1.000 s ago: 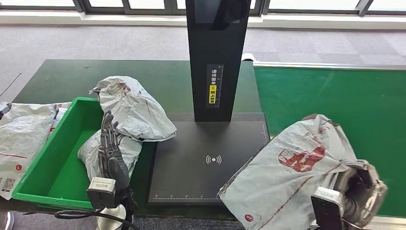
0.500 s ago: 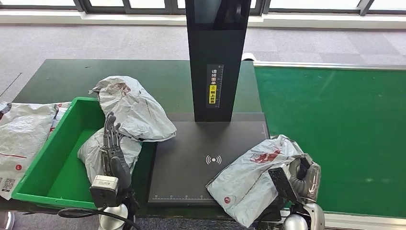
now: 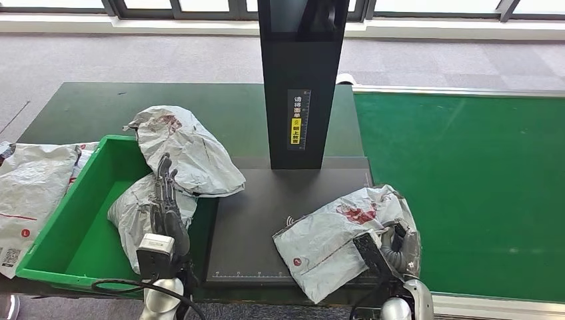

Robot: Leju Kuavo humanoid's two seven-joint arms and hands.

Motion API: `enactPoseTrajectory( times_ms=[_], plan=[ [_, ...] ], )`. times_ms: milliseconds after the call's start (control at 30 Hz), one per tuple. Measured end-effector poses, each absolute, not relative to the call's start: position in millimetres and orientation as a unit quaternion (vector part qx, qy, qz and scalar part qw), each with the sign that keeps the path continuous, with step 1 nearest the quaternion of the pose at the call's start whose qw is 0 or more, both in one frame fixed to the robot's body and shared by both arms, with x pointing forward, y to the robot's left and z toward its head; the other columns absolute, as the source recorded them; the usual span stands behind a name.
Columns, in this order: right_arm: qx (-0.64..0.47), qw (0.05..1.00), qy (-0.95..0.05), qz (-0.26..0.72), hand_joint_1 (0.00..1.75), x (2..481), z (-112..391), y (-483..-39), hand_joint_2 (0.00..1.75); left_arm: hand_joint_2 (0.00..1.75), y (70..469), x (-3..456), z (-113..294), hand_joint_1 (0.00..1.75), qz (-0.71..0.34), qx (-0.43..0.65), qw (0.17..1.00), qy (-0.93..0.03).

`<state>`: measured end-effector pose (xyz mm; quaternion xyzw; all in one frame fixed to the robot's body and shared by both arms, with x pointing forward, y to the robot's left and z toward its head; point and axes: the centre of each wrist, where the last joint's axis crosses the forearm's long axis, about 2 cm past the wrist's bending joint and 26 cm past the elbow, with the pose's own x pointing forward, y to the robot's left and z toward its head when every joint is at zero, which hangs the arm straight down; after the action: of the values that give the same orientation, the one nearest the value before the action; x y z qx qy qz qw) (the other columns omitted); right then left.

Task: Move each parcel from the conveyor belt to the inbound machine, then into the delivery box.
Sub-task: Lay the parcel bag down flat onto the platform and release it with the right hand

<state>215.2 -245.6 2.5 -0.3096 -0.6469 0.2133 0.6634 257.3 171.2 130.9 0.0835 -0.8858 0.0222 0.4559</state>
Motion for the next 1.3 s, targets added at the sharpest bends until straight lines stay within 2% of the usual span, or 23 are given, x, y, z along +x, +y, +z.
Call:
enactPoseTrajectory(
  times_ms=[267,700,1100,1133,1167,1233,1267,1300],
  plan=[
    [-0.301,0.644,-0.664,0.234,1.74,227.1,10.2,-230.1,1.75,0.00,164.8,261.9,131.4,0.00,0.013,0.071,0.462,-0.884],
    [-0.223,0.554,-0.733,0.324,1.68,261.5,56.7,-147.9,1.75,0.00,161.3,266.7,132.4,0.00,0.003,0.067,0.469,-0.881],
    [-0.206,0.533,-0.749,0.336,1.68,263.0,66.2,-132.0,1.75,0.00,161.3,266.9,132.6,0.00,0.003,0.067,0.468,-0.881],
    [-0.206,0.533,-0.749,0.336,1.59,263.0,66.3,-131.9,1.75,0.00,161.3,266.9,132.6,0.00,0.003,0.067,0.468,-0.881],
    [-0.206,0.533,-0.749,0.336,1.29,263.0,66.5,-131.7,1.75,0.00,161.3,266.9,132.6,0.00,0.003,0.067,0.468,-0.881],
    [-0.206,0.532,-0.749,0.336,0.45,263.1,66.6,-131.7,1.75,0.00,161.4,266.9,132.7,0.00,0.004,0.069,0.469,-0.881],
    [-0.205,0.532,-0.750,0.334,0.12,263.1,66.8,-131.6,1.75,0.00,161.5,266.9,132.7,0.00,0.005,0.071,0.469,-0.880],
    [-0.203,0.531,-0.752,0.332,0.00,263.2,67.3,-131.3,1.75,0.00,161.6,266.8,132.7,0.00,0.008,0.074,0.469,-0.880]
  ],
)
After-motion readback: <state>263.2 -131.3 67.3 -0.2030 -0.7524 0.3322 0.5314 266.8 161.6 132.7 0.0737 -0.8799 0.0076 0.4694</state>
